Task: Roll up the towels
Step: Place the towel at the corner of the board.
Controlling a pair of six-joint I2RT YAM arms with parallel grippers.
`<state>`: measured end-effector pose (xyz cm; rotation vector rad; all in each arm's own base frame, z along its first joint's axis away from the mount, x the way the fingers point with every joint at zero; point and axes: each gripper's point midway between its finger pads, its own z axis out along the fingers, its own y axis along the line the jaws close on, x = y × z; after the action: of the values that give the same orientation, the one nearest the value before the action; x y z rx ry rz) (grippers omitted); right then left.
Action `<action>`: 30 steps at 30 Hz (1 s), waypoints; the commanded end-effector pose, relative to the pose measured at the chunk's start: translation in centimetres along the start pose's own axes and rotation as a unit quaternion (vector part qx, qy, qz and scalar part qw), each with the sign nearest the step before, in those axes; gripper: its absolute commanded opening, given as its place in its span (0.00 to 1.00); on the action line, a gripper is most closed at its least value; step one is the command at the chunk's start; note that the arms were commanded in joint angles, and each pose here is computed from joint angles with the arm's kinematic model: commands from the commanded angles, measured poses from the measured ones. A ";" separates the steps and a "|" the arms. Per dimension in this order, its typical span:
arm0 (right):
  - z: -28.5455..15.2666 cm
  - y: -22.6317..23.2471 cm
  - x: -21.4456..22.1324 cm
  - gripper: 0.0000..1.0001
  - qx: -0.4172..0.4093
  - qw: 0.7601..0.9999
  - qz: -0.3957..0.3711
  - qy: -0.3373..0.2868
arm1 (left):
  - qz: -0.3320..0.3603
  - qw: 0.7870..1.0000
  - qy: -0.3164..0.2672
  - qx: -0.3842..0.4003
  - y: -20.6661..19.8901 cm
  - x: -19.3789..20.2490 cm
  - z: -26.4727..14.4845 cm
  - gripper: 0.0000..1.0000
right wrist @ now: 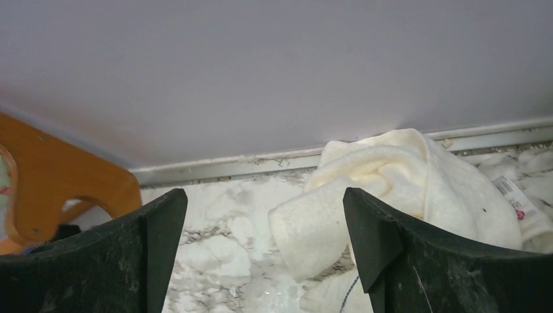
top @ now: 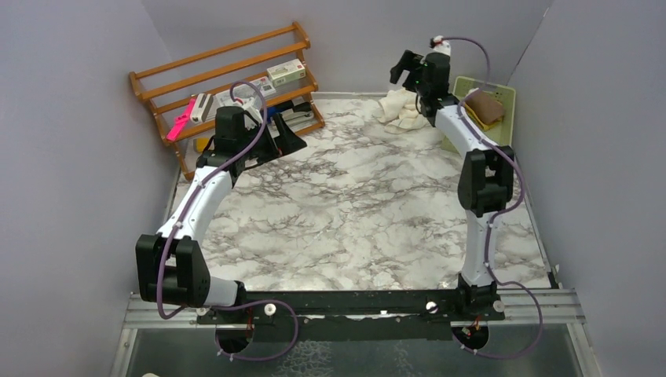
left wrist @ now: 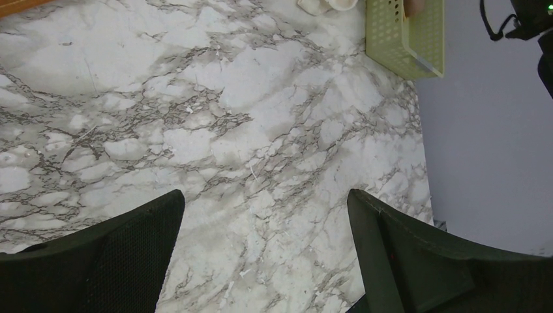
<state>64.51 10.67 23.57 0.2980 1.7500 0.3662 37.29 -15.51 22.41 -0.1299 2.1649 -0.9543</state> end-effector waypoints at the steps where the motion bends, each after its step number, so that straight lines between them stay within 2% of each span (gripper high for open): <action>1: 2.4 -1.9 7.4 0.90 -0.003 0.981 -0.164 0.108 | 0.020 1.000 0.001 0.022 -1.2 0.3 -0.9 0.99; 6: 4.5 -2.3 12.3 0.91 -0.034 0.970 -0.185 0.152 | 0.021 1.000 0.004 0.020 -1.0 0.7 -1.1 0.99; 12: 6.9 -4.0 16.1 0.91 -0.011 0.950 -0.250 0.185 | 0.022 1.000 0.009 0.015 -0.8 1.3 -1.5 0.99; 13: 7.0 -4.5 16.4 0.89 -0.003 0.949 -0.255 0.185 | 0.023 1.000 0.010 0.014 -0.8 1.3 -1.6 0.99; 14: 7.1 -4.9 16.4 0.83 0.007 0.949 -0.257 0.183 | 0.023 1.000 0.010 0.014 -0.9 1.4 -1.8 0.99; 15: 7.0 -5.3 16.4 0.68 0.017 0.949 -0.259 0.181 | 0.025 1.000 0.009 0.013 -0.9 1.4 -1.9 0.99; 17: 6.7 -5.5 16.0 0.14 0.024 0.950 -0.257 0.177 | 0.027 1.000 0.007 0.012 -1.0 1.4 -2.2 0.99; 18: 6.5 -5.3 16.0 0.02 0.022 0.950 -0.255 0.177 | 0.030 0.999 0.005 0.011 -1.1 1.4 -2.4 0.99; 21: 5.6 -3.4 14.9 0.01 -0.011 0.955 -0.237 0.175 | 0.040 0.999 0.001 0.008 -1.5 1.2 -3.2 0.99; 24: 3.5 0.8 12.5 0.01 -0.098 0.958 -0.212 0.165 | 0.052 0.999 -0.006 -0.002 -1.8 0.8 -4.3 0.99; 27: -0.4 4.8 8.4 0.01 -0.160 0.959 -0.188 0.140 | 0.065 0.998 -0.018 -0.006 -2.3 0.3 -5.5 0.99; 30: -5.7 7.9 3.3 0.01 -0.185 0.960 -0.189 0.094 | 0.069 0.997 -0.031 -0.005 -2.8 -0.1 -6.4 0.99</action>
<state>61.74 15.40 9.30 -0.2814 2.1414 0.2787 32.95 -14.57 24.27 -0.0435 2.1627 -0.9007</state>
